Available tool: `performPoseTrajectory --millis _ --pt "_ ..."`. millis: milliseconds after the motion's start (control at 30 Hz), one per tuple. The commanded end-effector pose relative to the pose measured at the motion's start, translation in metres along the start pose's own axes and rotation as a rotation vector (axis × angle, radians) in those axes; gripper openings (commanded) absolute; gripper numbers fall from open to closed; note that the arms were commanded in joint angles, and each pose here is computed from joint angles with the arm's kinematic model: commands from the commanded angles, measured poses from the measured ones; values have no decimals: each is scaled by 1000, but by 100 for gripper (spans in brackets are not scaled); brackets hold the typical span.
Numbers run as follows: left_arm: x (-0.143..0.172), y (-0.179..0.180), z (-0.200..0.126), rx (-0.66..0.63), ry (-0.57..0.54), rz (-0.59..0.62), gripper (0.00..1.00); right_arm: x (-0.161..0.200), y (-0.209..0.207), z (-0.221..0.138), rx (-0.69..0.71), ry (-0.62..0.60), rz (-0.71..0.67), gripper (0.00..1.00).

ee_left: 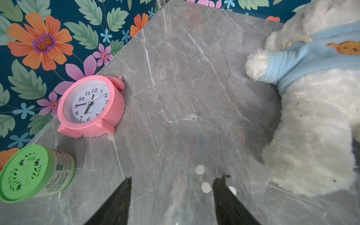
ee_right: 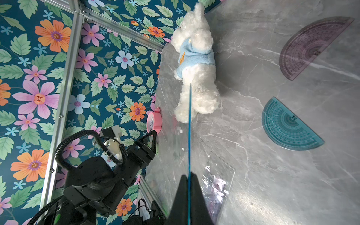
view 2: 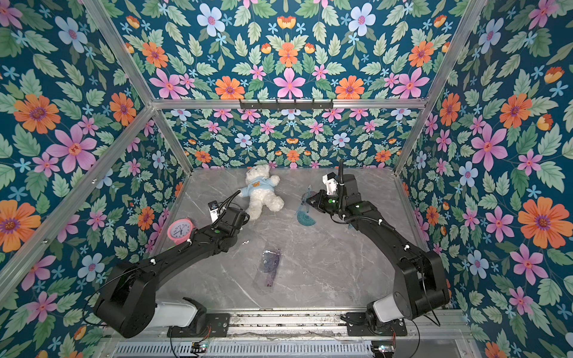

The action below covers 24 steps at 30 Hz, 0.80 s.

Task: Open the ruler set and take out the ruler
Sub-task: Place the ruler set bag at the center of the board, then place the ruler at the center of the board.

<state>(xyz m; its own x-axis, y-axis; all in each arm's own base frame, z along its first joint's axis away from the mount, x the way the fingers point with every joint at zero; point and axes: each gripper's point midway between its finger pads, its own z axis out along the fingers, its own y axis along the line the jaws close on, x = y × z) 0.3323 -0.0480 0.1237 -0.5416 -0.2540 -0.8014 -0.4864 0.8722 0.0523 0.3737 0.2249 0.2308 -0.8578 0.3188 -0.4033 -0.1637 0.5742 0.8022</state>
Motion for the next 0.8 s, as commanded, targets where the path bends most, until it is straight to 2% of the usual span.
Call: performPoseTrajectory --millis 0,100,167,233,367,467,567,767 --pt "-7 -2 -2 20 -14 -31 78 -2 -6 0 7 -11 6 0" --pt "-26 -8 -10 73 -80 -61 85 0 -22 0 36 -13 31 0" --pt "-40 -19 -18 155 -131 -73 89 1 -38 0 53 -18 64 0" --pt "-55 -36 -29 279 -187 -77 96 3 -54 0 57 -24 104 0" --pt "-78 -84 -60 583 -290 -30 97 12 -89 4 95 -23 154 0" --pt "-85 -117 -78 753 -311 29 98 17 -112 9 114 -24 181 0" --pt "-84 -139 -88 866 -309 55 98 18 -136 9 115 -47 223 0" --pt "-75 -160 -91 961 -273 81 97 19 -174 9 80 -56 327 0"
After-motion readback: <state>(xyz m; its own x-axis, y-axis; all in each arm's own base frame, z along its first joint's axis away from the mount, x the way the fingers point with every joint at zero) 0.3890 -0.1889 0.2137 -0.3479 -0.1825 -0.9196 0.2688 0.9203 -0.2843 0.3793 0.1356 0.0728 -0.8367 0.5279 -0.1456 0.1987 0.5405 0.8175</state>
